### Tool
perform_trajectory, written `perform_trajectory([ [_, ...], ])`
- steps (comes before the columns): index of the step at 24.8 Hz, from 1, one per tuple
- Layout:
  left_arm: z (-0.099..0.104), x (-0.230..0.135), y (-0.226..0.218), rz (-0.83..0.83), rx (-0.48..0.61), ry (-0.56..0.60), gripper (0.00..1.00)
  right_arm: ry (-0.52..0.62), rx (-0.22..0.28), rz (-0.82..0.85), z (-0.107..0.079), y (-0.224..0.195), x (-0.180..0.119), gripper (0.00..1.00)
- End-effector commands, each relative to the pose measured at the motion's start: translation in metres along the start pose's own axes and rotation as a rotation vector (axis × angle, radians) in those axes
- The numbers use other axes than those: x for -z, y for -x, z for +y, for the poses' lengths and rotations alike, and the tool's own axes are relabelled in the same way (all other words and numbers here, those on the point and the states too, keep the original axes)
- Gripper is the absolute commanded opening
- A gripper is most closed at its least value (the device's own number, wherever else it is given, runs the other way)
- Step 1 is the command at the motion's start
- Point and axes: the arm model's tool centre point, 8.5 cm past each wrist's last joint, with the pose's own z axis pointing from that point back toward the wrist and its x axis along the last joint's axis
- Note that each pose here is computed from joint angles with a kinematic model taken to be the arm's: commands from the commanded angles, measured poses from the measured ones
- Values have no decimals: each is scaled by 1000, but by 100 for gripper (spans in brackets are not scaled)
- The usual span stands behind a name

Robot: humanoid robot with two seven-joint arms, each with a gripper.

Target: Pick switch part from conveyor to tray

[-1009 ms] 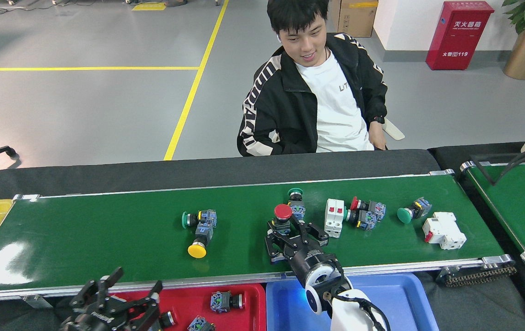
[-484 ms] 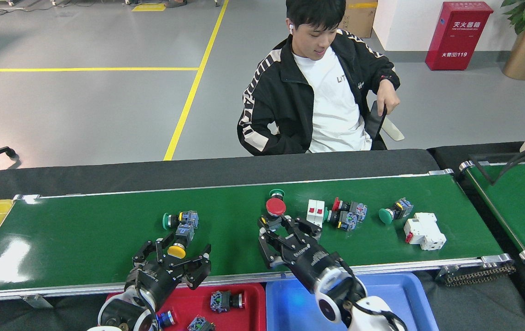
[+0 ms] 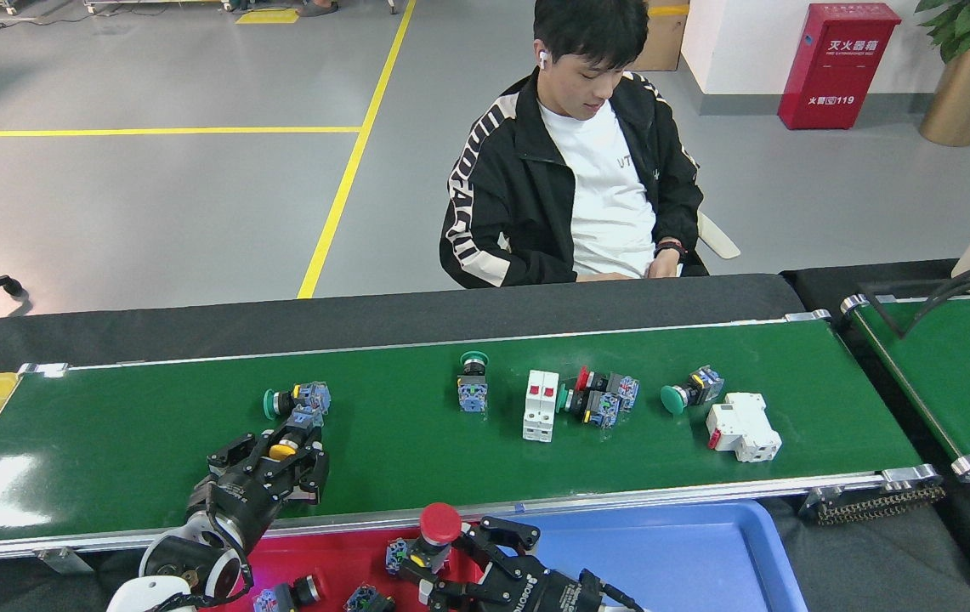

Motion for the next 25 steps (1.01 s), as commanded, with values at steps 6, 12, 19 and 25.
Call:
perform_trajectory([
  [6,-1,-56,29,-105,-5,-82,6,81,-15,163,-32,44,-20,100],
  [12,-33,-155,46,-201,50,-113,7,166,32,626,-52,120,-83,100],
  [19,-51,-180,45,-197,127,-56,39,117,54,807,-7,80,-149,100],
  [25,-53,-169,14,-285,122,-56,90,142,14,841,-22,91,-116,100],
])
